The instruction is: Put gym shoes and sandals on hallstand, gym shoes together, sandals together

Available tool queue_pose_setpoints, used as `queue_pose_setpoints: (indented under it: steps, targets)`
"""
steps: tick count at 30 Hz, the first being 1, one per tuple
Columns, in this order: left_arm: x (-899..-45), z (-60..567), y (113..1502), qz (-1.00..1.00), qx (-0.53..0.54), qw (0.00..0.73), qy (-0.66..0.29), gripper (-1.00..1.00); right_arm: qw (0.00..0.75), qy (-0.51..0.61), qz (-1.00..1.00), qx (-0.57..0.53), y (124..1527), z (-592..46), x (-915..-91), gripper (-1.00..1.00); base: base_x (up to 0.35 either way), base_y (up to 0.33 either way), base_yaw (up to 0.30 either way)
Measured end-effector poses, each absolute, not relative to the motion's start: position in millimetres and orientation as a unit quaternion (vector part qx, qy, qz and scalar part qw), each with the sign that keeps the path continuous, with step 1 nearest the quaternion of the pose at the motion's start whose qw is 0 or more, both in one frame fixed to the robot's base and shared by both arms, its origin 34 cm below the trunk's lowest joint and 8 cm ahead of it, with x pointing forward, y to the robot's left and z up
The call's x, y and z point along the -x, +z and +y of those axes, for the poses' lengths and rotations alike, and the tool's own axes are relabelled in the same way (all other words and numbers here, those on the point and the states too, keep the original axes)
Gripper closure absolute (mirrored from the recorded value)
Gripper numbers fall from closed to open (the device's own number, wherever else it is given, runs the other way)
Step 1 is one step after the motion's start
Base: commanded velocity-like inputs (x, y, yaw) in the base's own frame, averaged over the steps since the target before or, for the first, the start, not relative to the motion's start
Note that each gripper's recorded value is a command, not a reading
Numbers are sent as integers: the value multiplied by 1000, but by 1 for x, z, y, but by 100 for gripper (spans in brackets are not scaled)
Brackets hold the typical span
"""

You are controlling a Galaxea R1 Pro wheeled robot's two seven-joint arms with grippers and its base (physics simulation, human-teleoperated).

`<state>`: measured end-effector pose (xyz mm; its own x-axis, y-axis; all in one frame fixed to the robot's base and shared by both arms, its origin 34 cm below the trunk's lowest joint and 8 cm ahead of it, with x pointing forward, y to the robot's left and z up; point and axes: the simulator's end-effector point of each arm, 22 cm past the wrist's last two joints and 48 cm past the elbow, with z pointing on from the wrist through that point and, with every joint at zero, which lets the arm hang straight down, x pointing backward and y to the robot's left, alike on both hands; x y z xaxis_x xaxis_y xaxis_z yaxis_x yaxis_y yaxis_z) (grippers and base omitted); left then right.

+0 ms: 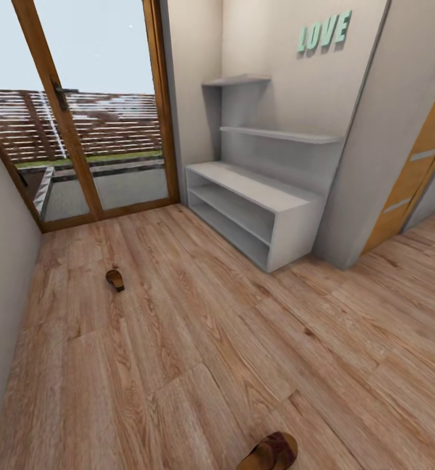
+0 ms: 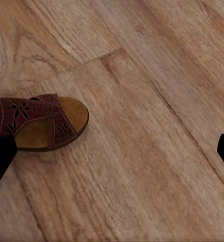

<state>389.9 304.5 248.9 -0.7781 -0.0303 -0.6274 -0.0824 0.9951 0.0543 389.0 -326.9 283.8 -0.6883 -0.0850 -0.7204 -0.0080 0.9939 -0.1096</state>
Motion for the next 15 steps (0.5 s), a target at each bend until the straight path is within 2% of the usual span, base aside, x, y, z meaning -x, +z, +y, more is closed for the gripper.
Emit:
queue_pose_setpoints:
  steps: [15]
  targets:
    - [-393,303,252,941,29,336,38,-100,398,-49,916,25,287,-327,-392,-100,0,40,-194]
